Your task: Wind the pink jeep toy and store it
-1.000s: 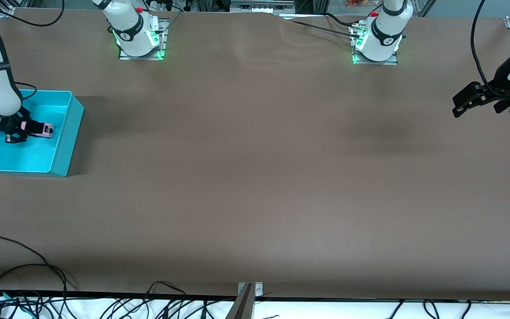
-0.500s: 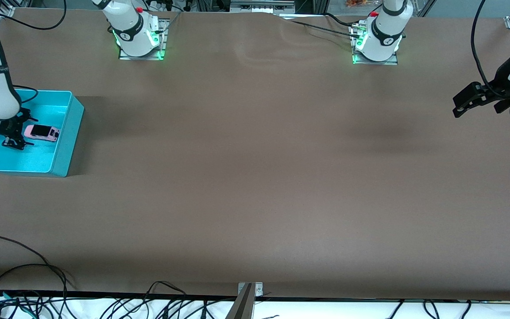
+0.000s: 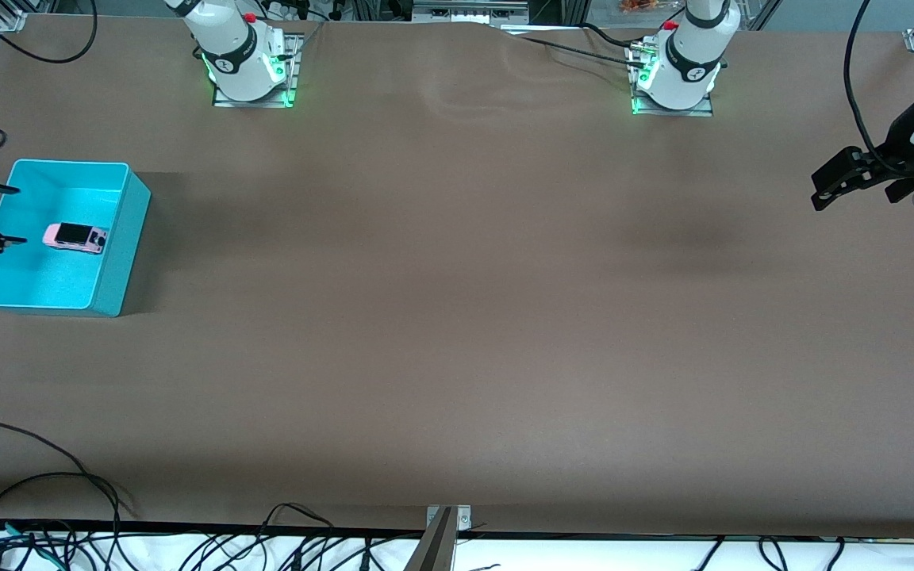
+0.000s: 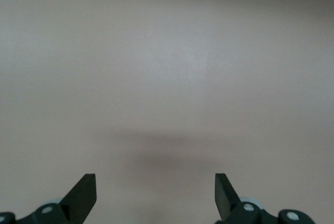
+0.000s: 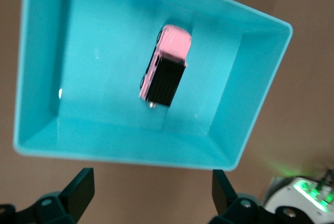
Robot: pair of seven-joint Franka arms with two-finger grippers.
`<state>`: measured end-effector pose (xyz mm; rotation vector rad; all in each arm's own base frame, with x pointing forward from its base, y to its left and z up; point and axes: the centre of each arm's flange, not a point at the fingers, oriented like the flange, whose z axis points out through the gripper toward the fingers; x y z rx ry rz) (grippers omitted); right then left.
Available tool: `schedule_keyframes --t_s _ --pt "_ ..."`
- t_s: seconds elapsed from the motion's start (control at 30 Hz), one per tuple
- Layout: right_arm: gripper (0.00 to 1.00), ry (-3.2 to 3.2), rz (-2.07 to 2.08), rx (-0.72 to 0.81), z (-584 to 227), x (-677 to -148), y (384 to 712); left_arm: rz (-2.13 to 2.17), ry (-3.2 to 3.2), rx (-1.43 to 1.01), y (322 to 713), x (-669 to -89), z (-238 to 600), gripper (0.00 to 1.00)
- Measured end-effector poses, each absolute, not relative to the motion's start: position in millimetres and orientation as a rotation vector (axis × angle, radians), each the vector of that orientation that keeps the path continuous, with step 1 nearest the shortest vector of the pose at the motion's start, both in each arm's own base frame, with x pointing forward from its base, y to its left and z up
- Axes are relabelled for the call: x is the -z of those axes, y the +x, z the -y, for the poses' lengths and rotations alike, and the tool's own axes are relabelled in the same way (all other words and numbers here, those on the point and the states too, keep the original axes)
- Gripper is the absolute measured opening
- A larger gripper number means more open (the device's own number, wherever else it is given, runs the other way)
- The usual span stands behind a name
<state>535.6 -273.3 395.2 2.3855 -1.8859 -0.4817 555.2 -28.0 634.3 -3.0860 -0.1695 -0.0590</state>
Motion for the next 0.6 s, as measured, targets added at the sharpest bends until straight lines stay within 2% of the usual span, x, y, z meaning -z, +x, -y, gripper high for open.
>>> schedule_keyframes --t_s 0.3,0.6 --pt "1.00 2.597 1.620 0.540 231 -457 562 0.159 -3.087 0.059 555 -634 32 1.00" --pt "1.00 2.811 1.305 0.436 179 -502 583 0.161 -3.086 0.055 556 -633 31 1.00"
